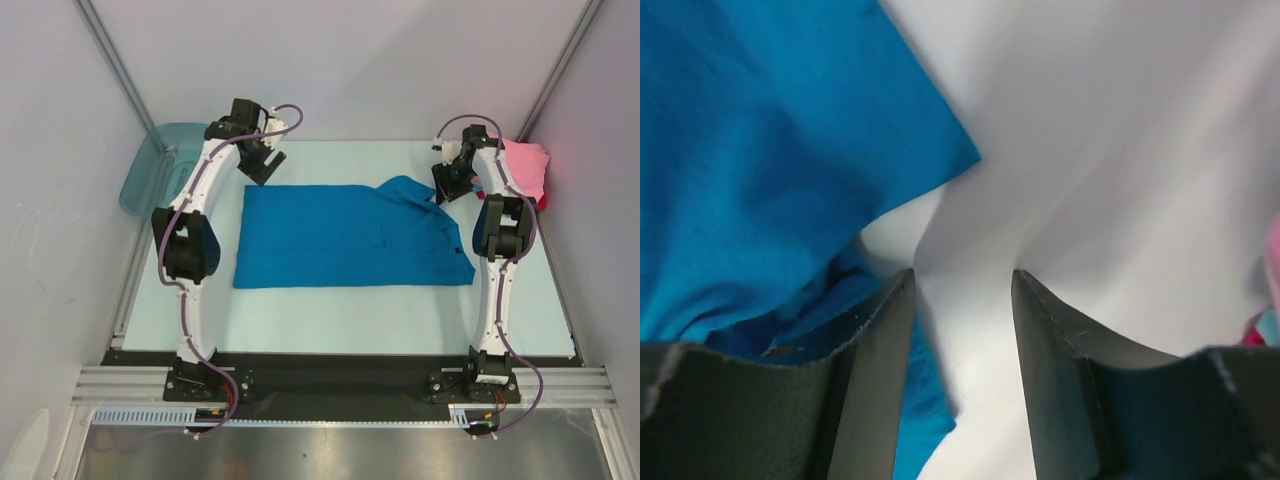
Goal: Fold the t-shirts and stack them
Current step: Fold the tshirt
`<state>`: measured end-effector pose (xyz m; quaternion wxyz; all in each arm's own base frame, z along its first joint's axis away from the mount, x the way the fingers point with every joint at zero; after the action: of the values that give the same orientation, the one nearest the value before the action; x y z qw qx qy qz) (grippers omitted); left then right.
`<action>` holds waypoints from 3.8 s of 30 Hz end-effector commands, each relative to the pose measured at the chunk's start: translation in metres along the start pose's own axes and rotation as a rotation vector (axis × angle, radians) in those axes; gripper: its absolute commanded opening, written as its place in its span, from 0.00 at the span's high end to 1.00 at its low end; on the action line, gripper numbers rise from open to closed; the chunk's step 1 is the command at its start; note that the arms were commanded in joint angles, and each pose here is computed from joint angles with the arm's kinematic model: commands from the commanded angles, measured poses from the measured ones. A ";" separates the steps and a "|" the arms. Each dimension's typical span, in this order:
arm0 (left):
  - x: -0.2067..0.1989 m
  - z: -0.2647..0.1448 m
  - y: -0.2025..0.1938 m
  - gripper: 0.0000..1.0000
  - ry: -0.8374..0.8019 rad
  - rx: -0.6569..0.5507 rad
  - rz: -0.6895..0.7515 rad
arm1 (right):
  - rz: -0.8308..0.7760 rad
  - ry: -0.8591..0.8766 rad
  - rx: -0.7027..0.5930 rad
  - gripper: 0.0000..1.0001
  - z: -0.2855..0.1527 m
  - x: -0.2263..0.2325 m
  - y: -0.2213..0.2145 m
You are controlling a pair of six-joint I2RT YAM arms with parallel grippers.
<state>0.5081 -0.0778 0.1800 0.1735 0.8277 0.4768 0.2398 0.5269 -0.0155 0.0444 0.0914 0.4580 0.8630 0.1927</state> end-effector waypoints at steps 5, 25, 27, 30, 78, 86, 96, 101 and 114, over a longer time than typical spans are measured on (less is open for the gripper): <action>0.010 -0.037 0.015 0.10 0.040 -0.077 0.006 | 0.002 0.049 -0.029 0.53 -0.028 0.011 0.002; 0.002 -0.035 0.009 0.13 0.018 -0.061 0.007 | 0.166 0.191 -0.051 0.41 -0.050 0.000 -0.027; 0.003 -0.035 0.010 0.13 0.023 -0.064 0.016 | 0.200 0.203 -0.077 0.41 -0.053 -0.005 -0.029; 0.004 -0.035 0.010 0.12 0.040 -0.054 0.043 | 0.232 0.253 -0.092 0.42 -0.053 -0.003 -0.034; -0.022 -0.048 0.027 0.13 0.045 -0.090 0.118 | 0.379 0.465 -0.208 0.96 -0.022 0.028 -0.027; -0.024 -0.045 0.025 0.12 0.035 -0.085 0.118 | 0.293 0.269 -0.184 1.00 -0.031 0.019 -0.024; -0.026 -0.043 0.024 0.13 0.029 -0.080 0.120 | 0.031 -0.063 -0.186 1.00 -0.054 0.008 0.011; -0.027 -0.045 0.026 0.13 0.026 -0.090 0.111 | 0.004 -0.160 -0.142 1.00 -0.049 -0.001 0.007; -0.025 -0.055 0.027 0.13 0.036 -0.104 0.113 | -0.026 -0.286 -0.053 1.00 -0.039 -0.005 -0.009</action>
<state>0.4913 -0.1051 0.1926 0.1589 0.8498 0.4312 0.2581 0.5000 -0.0270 0.0475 0.1711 0.4817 0.8452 0.1559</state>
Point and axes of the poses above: each gripper's point midway between its finger pads, its own z axis out along the fingers, its own x axis along the line the jaws close on, y = z × x, the point moved 2 cm from there along -z, back along the fingers, and after that the axes turned 11 degrees about -z, right-handed, at the moved point
